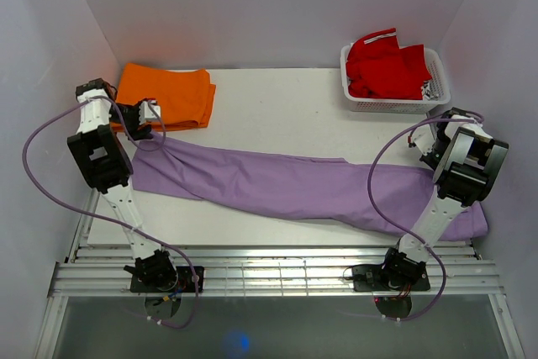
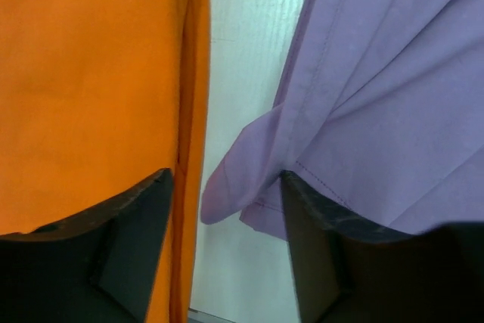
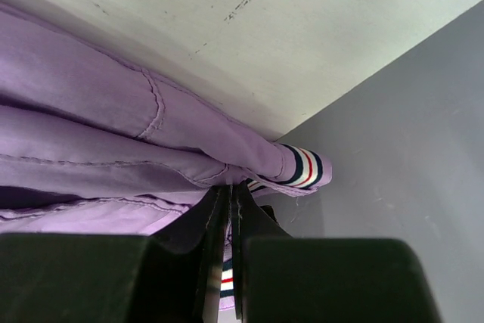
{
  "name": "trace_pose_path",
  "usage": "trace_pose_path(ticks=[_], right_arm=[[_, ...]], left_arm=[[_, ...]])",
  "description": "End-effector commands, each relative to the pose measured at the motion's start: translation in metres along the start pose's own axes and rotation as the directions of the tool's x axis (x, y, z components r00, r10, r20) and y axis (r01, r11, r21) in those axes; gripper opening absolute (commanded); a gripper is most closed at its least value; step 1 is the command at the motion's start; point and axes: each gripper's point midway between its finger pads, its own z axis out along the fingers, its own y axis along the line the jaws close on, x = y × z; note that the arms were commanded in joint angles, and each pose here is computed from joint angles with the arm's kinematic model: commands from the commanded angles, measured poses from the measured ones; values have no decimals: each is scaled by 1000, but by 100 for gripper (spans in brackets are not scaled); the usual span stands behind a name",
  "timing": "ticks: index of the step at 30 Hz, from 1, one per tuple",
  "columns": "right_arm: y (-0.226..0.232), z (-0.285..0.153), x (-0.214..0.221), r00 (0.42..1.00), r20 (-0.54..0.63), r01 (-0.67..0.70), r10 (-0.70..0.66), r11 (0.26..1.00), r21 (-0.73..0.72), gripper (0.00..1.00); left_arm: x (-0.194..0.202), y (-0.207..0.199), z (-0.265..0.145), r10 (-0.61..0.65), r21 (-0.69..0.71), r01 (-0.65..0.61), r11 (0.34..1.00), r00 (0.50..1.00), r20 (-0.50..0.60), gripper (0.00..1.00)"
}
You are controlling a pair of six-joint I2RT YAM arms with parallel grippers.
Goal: Fold and stack the trousers
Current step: Fold the trousers
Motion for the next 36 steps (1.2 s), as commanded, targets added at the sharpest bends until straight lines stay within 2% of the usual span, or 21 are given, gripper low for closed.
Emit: trace_pose_path(ticks=[1,3,4,6,7,11,16,22,23,30,36], right_arm=[[7,-3,-12,998,48,51,-49,998,-43,8],[7,-3,-12,998,48,53,-50,998,-43,8],[6,-3,-12,998,47,54,-52,998,-41,8],[6,-3,-12,997,48,57,-55,998,-36,8],[6,-3,-11,997,48,57,-55,998,-35,8],[7,-1,-13,996,59,62,-60,997,-34,8],[3,3,-17,995,77,66,-65,998,-16,8],[-6,6,-26,992,102,70,-70,998,-2,8],[-6,6,-27,992,105,75,-74,997,-1,8],[-17,5,-33,989,124,76,-79,997,24,8],[-22,-1,-35,985,146,83,-88,996,43,8]], left_arm=[[-6,-4,-6,164,35,-164,986,986,-23,67],[-3,-3,-3,160,34,-159,987,987,-31,58],[0,-1,-3,161,28,-160,987,986,-43,47],[-2,-1,-6,163,33,-161,986,985,-61,36],[-2,-3,-8,160,37,-158,987,985,-68,25],[-19,-9,-31,109,32,-106,994,990,-93,0],[-48,-24,-65,-32,-22,29,999,993,-117,0],[-63,-65,-109,-200,-95,183,978,958,-205,0],[-73,-70,-121,-197,-127,173,977,957,-213,0],[-95,-117,-141,-292,-188,252,949,928,-231,0],[-82,-132,-149,-353,-208,304,930,896,-270,0]])
